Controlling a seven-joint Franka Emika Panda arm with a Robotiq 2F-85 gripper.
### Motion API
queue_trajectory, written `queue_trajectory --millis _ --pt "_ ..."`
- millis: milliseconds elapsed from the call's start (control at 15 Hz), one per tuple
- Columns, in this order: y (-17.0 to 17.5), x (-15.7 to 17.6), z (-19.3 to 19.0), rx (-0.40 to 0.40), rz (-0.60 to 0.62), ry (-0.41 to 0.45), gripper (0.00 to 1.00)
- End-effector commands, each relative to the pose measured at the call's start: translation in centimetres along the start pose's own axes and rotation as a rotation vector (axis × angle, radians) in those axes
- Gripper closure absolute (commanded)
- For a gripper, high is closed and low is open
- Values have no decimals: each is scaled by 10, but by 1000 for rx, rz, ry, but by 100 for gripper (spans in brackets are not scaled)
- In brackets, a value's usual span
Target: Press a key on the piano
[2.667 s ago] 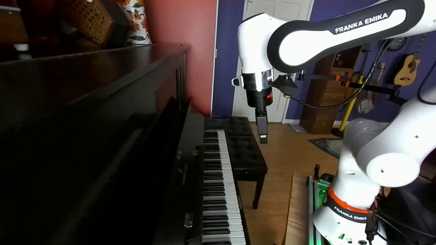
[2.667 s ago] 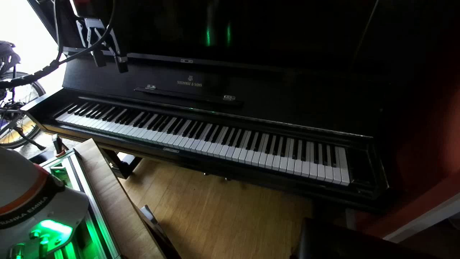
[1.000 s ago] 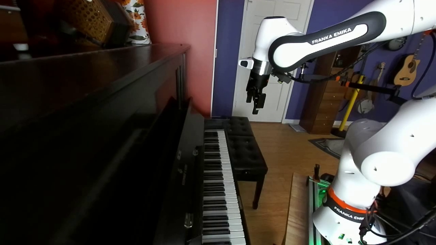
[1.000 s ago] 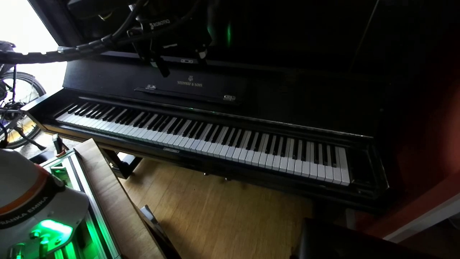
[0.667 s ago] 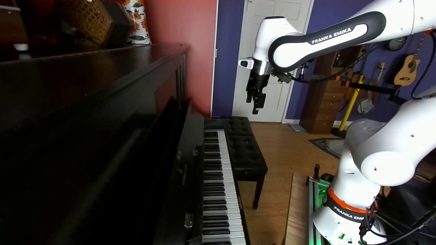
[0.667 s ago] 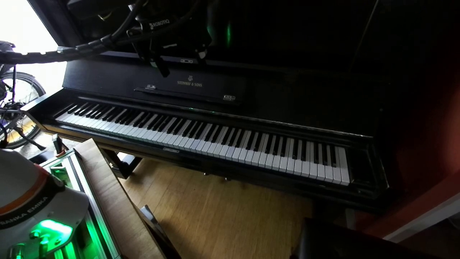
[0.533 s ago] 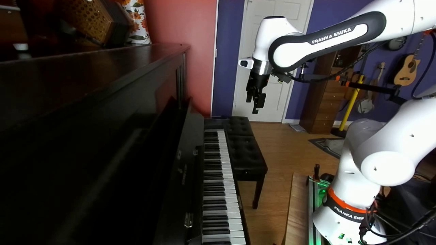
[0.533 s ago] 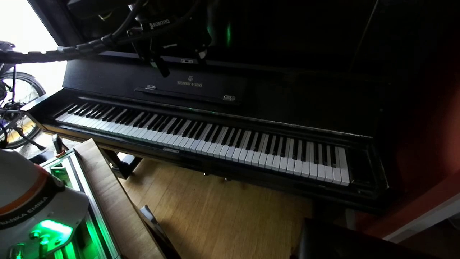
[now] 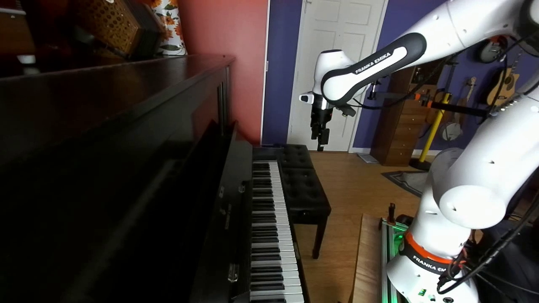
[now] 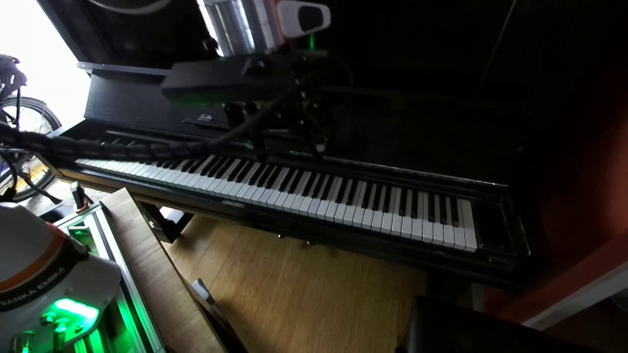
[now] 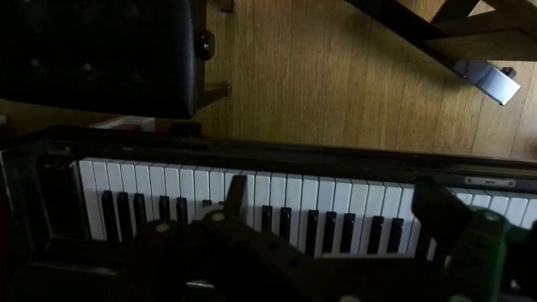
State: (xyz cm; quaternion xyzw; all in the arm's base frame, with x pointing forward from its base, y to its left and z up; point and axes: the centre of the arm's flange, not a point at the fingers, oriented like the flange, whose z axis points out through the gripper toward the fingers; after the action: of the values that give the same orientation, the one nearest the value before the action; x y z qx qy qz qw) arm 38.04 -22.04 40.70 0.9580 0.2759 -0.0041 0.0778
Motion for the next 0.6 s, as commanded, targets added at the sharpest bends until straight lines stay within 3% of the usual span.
queue_trajectory --millis 0,267,333,533 --pt "60 -5 61 51 -4 17 0" --pt "94 -9 103 55 11 98 0" --pt "63 -16 80 39 15 83 0" --pt "76 -11 97 52 20 79 0"
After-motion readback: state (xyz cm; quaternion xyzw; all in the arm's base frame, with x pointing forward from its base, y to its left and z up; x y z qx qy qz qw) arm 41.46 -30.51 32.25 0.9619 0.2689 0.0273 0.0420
